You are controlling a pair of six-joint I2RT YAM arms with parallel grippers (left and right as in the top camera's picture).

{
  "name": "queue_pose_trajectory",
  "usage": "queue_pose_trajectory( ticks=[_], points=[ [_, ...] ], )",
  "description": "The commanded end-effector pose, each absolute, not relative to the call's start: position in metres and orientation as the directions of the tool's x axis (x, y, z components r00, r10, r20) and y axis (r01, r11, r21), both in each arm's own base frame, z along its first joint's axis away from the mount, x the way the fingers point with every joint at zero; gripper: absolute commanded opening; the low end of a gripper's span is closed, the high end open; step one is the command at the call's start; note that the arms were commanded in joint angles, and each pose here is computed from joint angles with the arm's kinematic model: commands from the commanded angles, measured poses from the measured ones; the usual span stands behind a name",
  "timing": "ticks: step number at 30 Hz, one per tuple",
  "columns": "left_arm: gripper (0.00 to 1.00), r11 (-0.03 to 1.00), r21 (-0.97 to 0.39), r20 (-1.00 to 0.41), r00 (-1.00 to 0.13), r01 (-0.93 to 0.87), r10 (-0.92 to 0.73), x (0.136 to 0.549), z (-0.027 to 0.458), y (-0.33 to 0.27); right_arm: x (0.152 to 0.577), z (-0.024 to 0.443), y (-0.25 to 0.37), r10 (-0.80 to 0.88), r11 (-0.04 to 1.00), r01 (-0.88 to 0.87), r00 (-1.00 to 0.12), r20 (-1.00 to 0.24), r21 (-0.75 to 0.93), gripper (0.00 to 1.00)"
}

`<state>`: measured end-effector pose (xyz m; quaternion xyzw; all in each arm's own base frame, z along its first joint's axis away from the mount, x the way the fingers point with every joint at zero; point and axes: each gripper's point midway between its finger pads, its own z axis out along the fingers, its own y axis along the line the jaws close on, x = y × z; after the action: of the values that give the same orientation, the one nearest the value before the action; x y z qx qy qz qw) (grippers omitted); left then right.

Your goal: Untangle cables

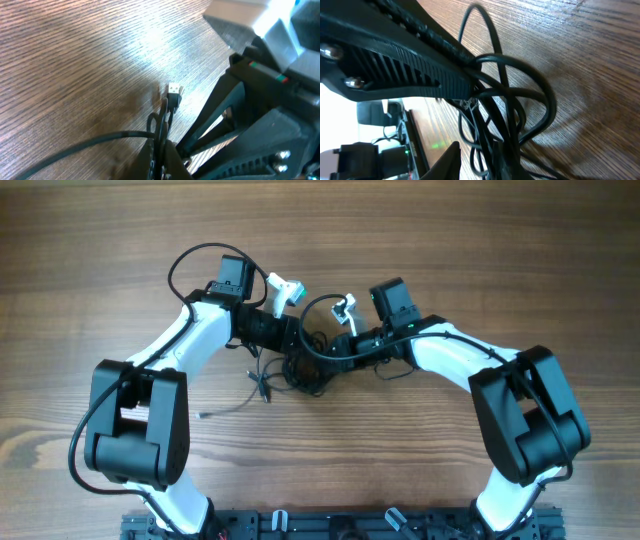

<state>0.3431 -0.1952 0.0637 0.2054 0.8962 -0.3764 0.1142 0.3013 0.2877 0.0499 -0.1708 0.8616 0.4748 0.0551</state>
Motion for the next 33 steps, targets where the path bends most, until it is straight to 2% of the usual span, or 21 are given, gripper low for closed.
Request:
queue_pose_trajectory(
  ticks=[1, 4, 11, 13, 14, 18, 26, 33],
  points=[
    [0.04, 0.624, -0.674, -0.331, -0.917, 0.396, 0.224, 0.347, 0.068, -0.198, 0.301, 0.054, 0.295, -0.264, 0.511, -0.399, -0.916, -0.303, 0.761, 0.22],
    [0.04, 0.626, -0.677, -0.328, -0.920, 0.387, 0.214, 0.348, 0.068, -0.197, 0.300, 0.051, 0.297, -0.265, 0.534, -0.401, -0.915, -0.303, 0.744, 0.23],
    [0.04, 0.614, -0.697, -0.318, -0.927, 0.371, 0.199, 0.348, 0.071, -0.199, 0.313, 0.036, 0.295, -0.175, 0.665, -0.315, -0.947, -0.269, 0.677, 0.23],
    [0.04, 0.604, -0.704, -0.318, -0.927, 0.372, 0.200, 0.347, 0.072, -0.200, 0.314, 0.034, 0.295, -0.173, 0.683, -0.321, -0.944, -0.282, 0.656, 0.13],
    [0.04, 0.604, -0.705, -0.318, -0.927, 0.372, 0.200, 0.347, 0.072, -0.200, 0.314, 0.032, 0.296, -0.171, 0.694, -0.320, -0.943, -0.284, 0.645, 0.04],
    [0.04, 0.595, -0.738, -0.283, -0.946, 0.319, 0.156, 0.348, 0.080, -0.203, 0.320, 0.028, 0.291, -0.122, 0.733, -0.271, -0.955, -0.271, 0.624, 0.04],
    [0.04, 0.583, -0.736, -0.430, -0.903, 0.345, -0.010, 0.376, 0.175, -0.183, 0.324, 0.026, 0.288, -0.098, 0.752, -0.248, -0.958, -0.268, 0.611, 0.04],
    [0.04, 0.594, -0.723, -0.547, -0.817, 0.352, -0.181, 0.376, 0.256, -0.142, 0.324, 0.026, 0.288, -0.098, 0.753, -0.247, -0.959, -0.268, 0.610, 0.04]
  ],
)
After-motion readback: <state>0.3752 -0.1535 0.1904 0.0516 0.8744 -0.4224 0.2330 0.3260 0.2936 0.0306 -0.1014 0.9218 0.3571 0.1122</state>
